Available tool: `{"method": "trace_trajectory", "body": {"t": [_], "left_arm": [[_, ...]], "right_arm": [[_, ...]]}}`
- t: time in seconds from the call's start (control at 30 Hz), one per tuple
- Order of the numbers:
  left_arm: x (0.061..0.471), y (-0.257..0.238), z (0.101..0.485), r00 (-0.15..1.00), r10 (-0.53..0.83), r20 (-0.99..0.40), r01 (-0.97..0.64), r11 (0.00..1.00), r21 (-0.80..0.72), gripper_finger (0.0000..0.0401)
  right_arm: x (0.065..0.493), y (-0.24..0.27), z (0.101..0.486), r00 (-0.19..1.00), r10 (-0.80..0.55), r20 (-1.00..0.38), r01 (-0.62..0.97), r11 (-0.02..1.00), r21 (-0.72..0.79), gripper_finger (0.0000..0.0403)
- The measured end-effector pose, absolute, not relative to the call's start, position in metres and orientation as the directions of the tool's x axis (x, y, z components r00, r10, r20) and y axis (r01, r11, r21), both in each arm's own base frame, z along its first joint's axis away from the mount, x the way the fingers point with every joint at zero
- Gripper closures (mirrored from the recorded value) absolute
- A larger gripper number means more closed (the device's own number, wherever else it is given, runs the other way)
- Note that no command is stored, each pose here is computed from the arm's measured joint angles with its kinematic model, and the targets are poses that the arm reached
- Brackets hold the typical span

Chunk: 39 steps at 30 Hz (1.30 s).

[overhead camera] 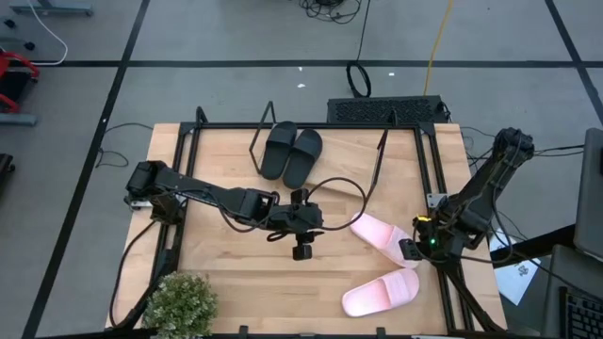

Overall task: Pick and place slides into the shelf
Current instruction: Put the top pink slipper on the shelf

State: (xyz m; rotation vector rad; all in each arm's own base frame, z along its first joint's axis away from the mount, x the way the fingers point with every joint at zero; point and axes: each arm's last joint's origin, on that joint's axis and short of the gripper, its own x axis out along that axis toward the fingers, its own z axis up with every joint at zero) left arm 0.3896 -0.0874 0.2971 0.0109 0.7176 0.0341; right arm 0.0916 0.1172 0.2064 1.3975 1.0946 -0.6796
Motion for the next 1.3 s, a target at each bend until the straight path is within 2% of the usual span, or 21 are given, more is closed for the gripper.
{"method": "trace_trajectory", "body": {"t": [0.47,0.9,1.3], "left_arm": [[0.39,-0.087,0.297,0.753,0.035,-0.657,-0.035,0.999,0.013,0.0254],[0.39,-0.087,0.297,0.754,0.035,-0.656,-0.036,0.999,0.012,0.0254],[0.39,-0.087,0.297,0.754,0.035,-0.656,-0.037,0.999,0.011,0.0254]], "right_arm": [[0.087,0.11,0.185,0.356,0.165,-0.92,0.914,0.142,0.38,0.0282],[0.088,0.108,0.18,0.392,0.095,-0.915,0.902,0.157,0.402,0.0282],[0.091,0.114,0.178,0.375,0.128,-0.918,0.908,0.148,0.391,0.0282]]}}
